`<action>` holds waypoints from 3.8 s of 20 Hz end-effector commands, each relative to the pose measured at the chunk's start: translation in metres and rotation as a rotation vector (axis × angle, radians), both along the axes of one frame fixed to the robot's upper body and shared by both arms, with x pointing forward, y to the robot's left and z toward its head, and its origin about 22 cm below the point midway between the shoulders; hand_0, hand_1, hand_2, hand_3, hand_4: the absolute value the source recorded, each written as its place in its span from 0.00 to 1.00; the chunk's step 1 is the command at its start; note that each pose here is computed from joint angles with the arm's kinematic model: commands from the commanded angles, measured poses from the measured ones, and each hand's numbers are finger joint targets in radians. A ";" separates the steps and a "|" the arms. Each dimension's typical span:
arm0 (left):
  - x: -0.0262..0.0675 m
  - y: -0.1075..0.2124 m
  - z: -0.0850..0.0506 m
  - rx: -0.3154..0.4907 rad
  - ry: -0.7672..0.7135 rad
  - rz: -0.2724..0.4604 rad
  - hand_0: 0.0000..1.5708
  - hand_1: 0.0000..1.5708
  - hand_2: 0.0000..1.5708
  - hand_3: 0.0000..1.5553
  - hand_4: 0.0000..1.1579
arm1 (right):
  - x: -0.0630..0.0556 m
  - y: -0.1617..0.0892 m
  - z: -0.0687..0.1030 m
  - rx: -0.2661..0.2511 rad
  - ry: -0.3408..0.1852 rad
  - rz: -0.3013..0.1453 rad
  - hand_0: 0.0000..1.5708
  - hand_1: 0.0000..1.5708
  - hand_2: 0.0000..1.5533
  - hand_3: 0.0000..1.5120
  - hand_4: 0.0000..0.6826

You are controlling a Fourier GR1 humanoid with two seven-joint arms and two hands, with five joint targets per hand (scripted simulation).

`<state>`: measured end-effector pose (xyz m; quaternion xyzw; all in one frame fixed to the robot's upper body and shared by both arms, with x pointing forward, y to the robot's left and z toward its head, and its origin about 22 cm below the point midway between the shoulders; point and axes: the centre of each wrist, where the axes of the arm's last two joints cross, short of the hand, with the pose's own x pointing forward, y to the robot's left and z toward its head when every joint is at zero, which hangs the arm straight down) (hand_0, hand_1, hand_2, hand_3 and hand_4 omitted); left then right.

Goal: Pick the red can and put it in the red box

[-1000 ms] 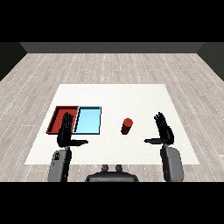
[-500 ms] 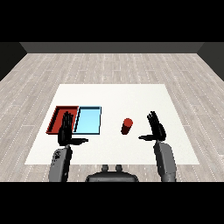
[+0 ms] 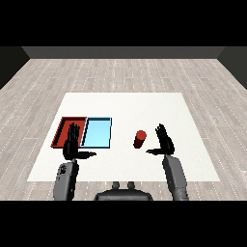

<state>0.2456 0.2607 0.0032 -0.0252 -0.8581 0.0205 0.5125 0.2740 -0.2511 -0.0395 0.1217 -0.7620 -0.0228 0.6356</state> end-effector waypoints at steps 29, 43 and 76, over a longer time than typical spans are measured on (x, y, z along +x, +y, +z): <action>-0.0144 -0.004 0.012 -0.023 -0.010 -0.019 0.00 0.00 0.00 0.00 0.00 | 0.028 0.055 -0.016 0.063 0.091 -0.006 0.00 0.00 0.00 0.00 0.00; -0.0107 0.017 0.011 -0.016 -0.016 -0.014 0.00 0.00 0.00 0.00 0.00 | 0.034 0.068 -0.032 0.056 0.107 0.029 0.00 0.00 0.00 0.00 0.00; -0.0225 -0.002 0.011 -0.039 -0.034 -0.020 0.00 0.00 0.00 0.00 0.00 | 0.050 0.116 -0.028 -0.167 0.217 -0.074 0.98 0.98 0.95 0.94 0.84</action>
